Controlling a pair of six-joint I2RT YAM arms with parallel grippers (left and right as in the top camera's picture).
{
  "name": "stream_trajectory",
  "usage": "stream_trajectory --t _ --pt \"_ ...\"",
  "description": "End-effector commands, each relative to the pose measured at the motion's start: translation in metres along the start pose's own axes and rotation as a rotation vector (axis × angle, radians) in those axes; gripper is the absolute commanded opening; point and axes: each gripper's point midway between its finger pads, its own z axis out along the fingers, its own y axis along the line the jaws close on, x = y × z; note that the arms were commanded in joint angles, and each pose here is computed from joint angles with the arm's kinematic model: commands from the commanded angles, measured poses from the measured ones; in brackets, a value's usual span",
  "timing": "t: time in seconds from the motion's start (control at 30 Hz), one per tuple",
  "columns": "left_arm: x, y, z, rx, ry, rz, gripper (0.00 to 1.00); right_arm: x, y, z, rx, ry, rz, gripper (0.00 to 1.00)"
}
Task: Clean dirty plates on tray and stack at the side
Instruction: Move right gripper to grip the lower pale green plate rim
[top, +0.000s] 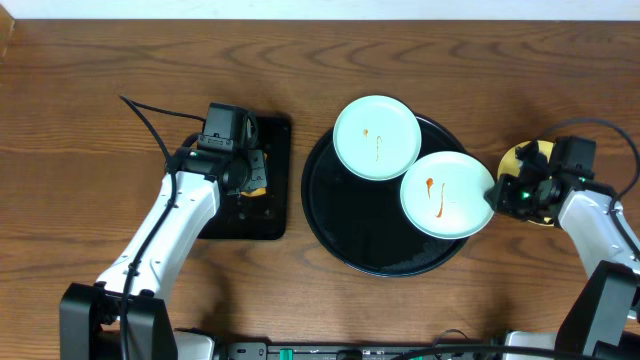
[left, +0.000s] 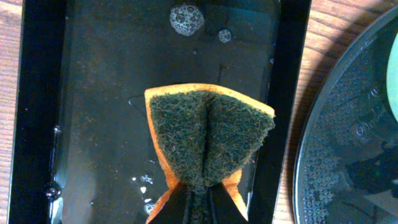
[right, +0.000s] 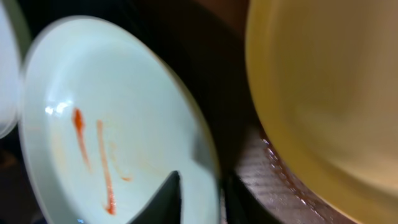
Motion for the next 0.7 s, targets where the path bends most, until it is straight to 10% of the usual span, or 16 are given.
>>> stream_trajectory --t 0.0,0.67 --pt "0.0 0.001 0.0 0.001 -0.001 0.009 0.07 0.019 -0.008 0.008 0.036 0.043 0.012 0.12" --pt "0.003 -0.013 -0.001 0.083 0.02 0.01 0.07 0.038 0.05 -0.018 -0.133 0.061 -0.069 0.01"
